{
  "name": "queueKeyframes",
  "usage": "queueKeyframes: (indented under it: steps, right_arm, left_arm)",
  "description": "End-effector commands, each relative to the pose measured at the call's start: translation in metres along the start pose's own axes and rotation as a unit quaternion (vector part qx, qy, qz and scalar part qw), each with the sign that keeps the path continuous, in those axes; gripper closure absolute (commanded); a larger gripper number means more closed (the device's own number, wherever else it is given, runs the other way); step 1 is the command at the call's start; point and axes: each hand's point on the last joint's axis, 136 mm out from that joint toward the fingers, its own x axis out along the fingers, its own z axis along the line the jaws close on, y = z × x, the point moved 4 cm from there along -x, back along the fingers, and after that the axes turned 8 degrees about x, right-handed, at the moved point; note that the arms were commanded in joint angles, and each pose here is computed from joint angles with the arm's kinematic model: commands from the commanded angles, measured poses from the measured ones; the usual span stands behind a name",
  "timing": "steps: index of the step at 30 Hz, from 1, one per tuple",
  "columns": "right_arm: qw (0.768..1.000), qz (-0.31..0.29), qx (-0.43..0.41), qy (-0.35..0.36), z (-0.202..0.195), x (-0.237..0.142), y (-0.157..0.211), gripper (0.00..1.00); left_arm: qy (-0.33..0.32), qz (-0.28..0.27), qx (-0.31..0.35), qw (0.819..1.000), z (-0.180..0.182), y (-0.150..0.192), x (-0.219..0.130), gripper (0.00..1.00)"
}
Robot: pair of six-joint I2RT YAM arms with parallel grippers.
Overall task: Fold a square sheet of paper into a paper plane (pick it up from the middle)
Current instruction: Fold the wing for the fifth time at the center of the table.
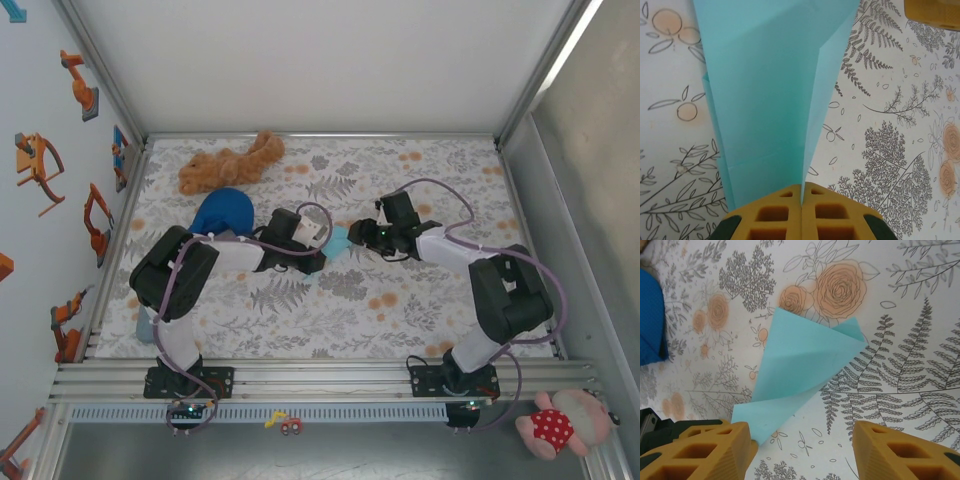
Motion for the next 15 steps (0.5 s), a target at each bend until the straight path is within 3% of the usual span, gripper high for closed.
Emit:
queueKeyframes:
  steps: [1, 15]
  right_arm:
    - [0.999, 0.003, -0.034, -0.005, 0.006, 0.007, 0.002, 0.46]
    - [0.997, 0.032, -0.068, 0.001, 0.020, 0.030, 0.008, 0.42]
  left_arm:
    - [0.034, 0.001, -0.063, 0.997, 0.001, -0.005, -0.001, 0.96]
    - [0.084, -0.035, -0.146, 0.985, 0.006, -0.010, -0.003, 0.96]
